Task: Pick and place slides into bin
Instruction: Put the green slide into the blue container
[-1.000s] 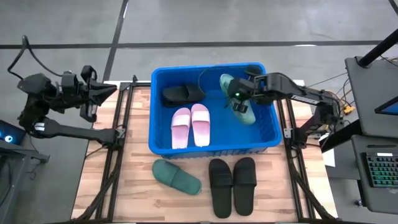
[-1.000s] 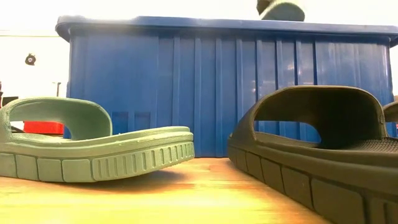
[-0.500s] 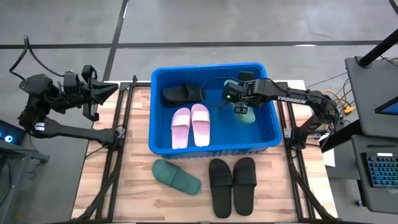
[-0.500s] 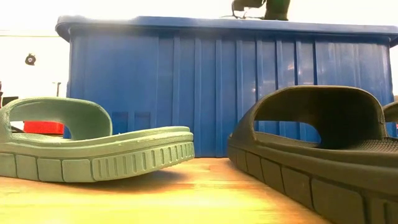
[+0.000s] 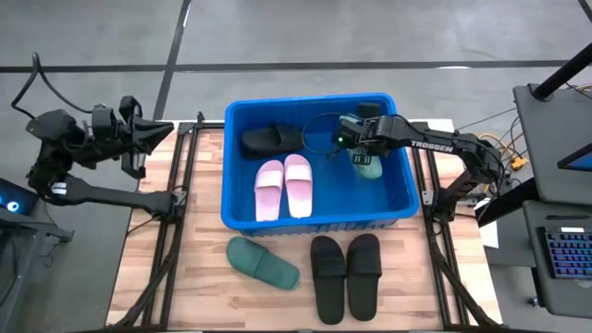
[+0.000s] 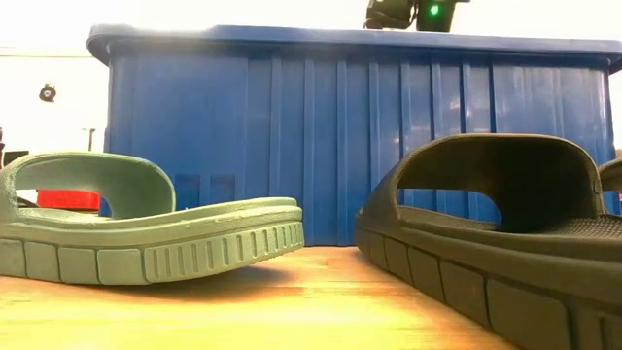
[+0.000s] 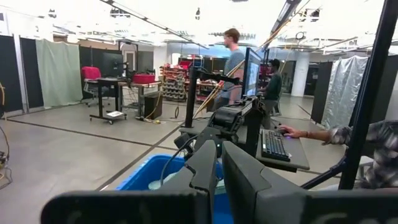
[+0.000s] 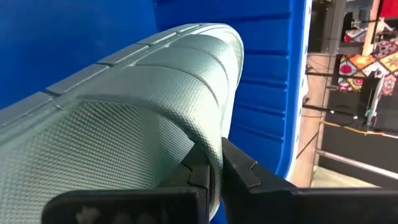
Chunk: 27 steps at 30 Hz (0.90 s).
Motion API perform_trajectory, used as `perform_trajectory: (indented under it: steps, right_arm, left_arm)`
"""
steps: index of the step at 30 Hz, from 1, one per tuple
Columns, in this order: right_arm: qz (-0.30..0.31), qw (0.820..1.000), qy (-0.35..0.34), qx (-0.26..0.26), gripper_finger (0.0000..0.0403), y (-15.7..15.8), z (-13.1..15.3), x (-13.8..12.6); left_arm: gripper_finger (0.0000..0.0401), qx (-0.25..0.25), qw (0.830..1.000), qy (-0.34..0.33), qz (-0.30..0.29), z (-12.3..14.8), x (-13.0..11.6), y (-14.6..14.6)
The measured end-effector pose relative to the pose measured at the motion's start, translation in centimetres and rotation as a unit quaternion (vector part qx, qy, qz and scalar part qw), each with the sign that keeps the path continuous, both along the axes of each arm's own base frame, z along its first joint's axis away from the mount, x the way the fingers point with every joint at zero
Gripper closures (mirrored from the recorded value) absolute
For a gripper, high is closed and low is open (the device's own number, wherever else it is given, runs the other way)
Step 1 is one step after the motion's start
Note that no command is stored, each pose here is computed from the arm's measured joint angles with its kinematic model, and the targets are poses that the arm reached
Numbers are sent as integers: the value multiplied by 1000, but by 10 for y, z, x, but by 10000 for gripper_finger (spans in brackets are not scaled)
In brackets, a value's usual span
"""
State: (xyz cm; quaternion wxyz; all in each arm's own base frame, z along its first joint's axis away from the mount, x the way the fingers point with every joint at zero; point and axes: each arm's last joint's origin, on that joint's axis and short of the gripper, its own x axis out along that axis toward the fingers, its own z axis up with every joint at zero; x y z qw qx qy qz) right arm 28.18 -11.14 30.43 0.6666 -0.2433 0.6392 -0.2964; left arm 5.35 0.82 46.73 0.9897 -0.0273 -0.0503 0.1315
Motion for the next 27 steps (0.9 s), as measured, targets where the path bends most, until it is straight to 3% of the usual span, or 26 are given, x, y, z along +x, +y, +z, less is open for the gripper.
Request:
perform_trajectory:
  steps: [8, 13, 19, 27]
  right_arm:
    - [19, 999, 6, 27, 394, -1, -4, 0]
    - [1, 1000, 11, 26, 394, -11, -20, -4]
    - [-12, 1000, 17, -20, 394, -18, -46, -6]
    - [-22, 999, 31, -24, 394, -21, -72, -14]
  left_arm:
    - [388, -1, 1000, -5, 11, 0, -4, 1]
    - [388, -2, 1000, -5, 12, 0, -4, 1]
    - [388, -2, 1000, -3, 13, 0, -2, 1]
    - [388, -3, 1000, 1, 13, 0, 1, 1]
